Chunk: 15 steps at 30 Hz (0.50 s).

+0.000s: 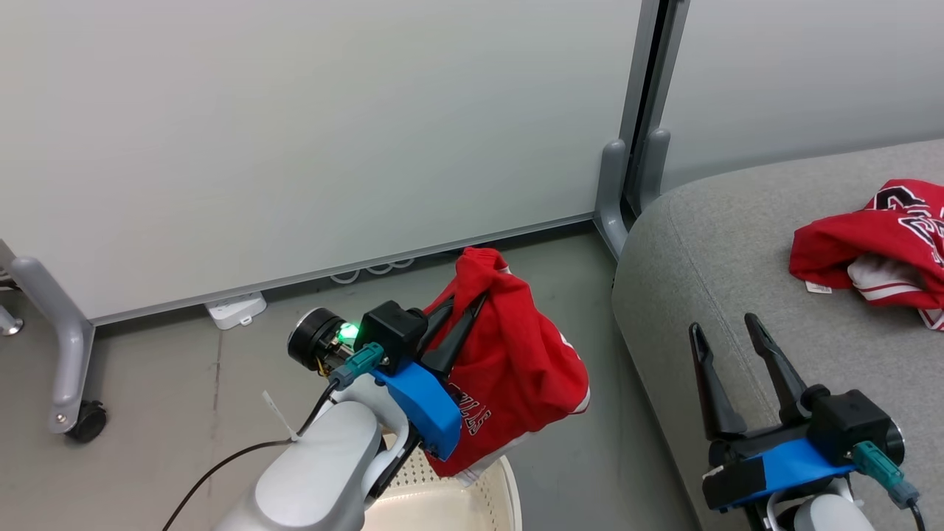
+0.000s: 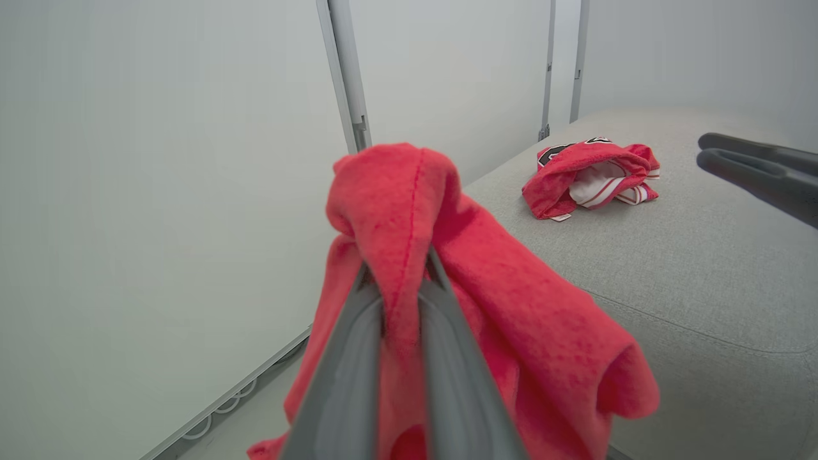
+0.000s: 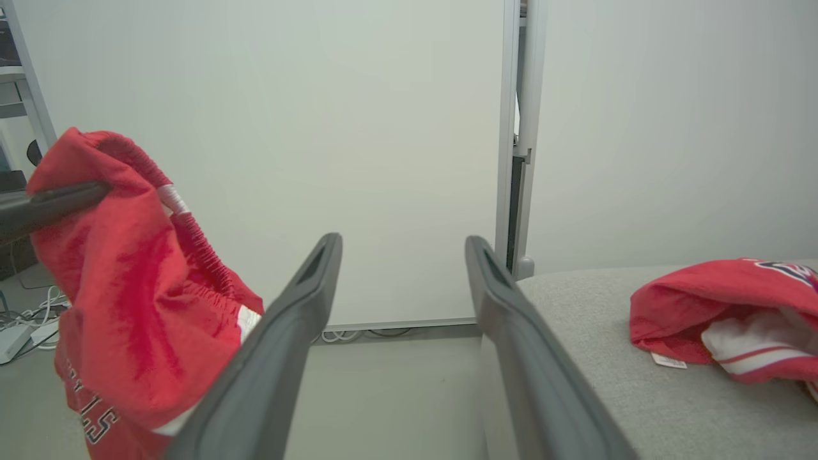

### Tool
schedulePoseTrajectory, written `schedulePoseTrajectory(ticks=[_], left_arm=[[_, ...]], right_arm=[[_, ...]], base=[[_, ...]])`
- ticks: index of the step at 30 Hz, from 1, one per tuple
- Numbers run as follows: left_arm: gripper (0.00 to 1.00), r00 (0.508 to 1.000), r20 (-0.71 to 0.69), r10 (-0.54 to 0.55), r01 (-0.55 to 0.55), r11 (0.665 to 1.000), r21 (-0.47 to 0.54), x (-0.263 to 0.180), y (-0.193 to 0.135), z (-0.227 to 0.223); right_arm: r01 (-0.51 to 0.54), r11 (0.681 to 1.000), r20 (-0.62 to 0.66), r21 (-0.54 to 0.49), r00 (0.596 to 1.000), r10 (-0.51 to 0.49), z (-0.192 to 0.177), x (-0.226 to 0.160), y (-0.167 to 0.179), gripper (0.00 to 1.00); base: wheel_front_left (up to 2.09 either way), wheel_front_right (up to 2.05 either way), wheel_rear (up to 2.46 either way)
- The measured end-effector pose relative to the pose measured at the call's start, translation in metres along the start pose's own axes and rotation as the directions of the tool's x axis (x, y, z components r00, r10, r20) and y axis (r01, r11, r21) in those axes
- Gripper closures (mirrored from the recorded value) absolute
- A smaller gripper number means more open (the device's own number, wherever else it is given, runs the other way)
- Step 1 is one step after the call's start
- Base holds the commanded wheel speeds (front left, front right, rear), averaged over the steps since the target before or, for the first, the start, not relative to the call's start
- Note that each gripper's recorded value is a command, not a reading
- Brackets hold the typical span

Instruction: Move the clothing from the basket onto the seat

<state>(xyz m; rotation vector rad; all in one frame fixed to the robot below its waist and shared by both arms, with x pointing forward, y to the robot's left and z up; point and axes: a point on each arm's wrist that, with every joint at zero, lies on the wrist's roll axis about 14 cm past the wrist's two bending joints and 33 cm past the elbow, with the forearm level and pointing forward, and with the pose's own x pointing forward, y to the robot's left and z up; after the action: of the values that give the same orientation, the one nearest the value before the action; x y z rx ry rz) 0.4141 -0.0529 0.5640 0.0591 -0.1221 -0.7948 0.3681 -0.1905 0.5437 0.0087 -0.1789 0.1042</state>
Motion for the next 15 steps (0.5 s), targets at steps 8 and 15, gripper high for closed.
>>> schedulePoseTrajectory(ticks=[8,15], left_arm=[[1.00,1.000,0.011,-0.003,0.003,1.000,0.018,-0.002,-0.003,0.008],[1.00,1.000,0.007,0.000,0.000,1.000,0.018,-0.004,-0.002,0.007]], right_arm=[[-0.004,1.000,0.007,0.007,1.000,0.004,0.002,-0.006,0.004,0.00],[-0.054,0.998,0.003,0.017,0.999,0.054,0.000,-0.006,0.023,0.00]], base=[[0.00,0.00,0.00],[0.00,0.00,0.00]])
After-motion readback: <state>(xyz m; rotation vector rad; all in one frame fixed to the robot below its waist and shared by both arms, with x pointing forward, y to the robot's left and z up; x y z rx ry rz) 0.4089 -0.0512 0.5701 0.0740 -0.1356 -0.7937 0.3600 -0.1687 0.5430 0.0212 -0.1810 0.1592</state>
